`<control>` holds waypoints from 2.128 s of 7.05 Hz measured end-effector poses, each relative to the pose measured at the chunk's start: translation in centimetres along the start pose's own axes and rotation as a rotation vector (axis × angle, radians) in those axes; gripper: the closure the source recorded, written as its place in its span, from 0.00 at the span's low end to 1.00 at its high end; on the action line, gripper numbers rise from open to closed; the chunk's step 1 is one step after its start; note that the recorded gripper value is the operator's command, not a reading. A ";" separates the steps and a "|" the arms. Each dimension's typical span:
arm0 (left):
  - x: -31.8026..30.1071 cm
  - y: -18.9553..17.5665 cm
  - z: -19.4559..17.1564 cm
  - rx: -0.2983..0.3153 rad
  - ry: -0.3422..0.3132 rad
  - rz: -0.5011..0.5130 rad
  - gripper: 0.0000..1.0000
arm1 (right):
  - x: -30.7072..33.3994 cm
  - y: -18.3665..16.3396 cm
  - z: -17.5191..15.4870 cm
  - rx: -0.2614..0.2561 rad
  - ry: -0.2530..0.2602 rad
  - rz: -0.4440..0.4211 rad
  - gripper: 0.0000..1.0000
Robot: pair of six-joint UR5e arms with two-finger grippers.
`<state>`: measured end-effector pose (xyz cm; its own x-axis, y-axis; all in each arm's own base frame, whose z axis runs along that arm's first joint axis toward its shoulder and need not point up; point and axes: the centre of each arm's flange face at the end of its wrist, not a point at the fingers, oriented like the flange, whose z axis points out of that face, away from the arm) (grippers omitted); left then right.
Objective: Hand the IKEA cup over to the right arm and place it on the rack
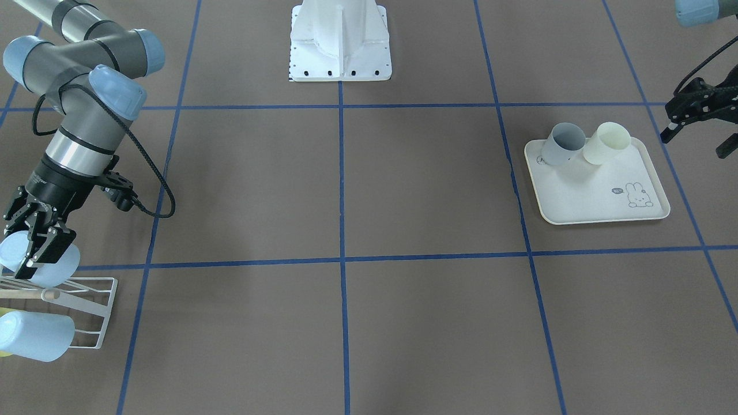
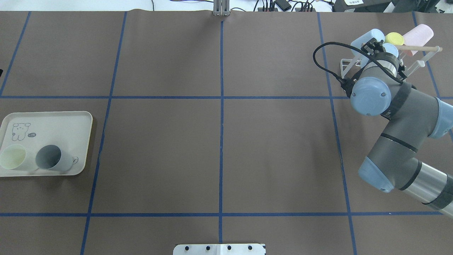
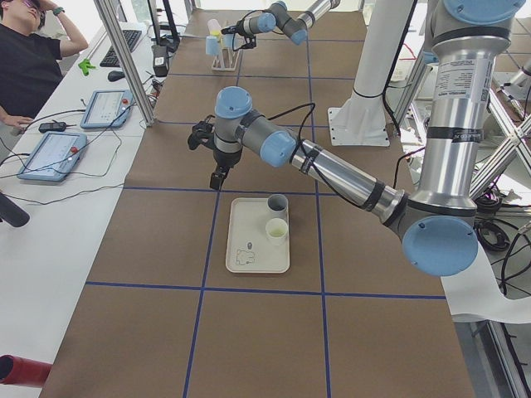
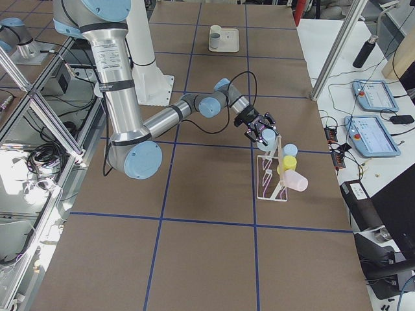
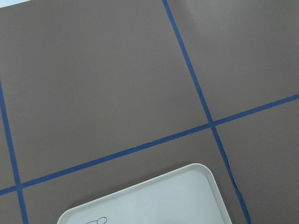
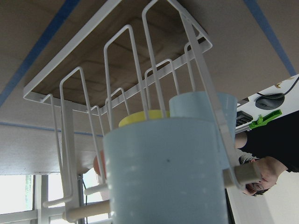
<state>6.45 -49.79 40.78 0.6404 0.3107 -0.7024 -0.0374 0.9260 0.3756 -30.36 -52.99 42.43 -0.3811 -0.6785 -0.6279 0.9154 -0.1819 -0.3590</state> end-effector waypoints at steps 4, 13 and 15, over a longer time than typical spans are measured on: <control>-0.1 0.0 0.2 -0.003 -0.001 -0.003 0.00 | -0.2 -0.6 0.5 -0.001 -0.010 -0.015 0.18; -1.8 0.3 0.7 0.018 -0.101 0.003 0.00 | 6.4 0.8 -6.5 0.260 0.041 0.503 0.13; -3.5 3.0 1.5 0.040 -0.127 0.001 0.00 | 6.8 -0.1 -8.4 0.485 -0.031 0.829 0.02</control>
<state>5.26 -48.46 45.27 0.7323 0.2798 -0.6209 -0.0094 0.9158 0.4016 -34.13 -51.62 32.36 0.4086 -0.7410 -0.5329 0.8489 0.0941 0.5201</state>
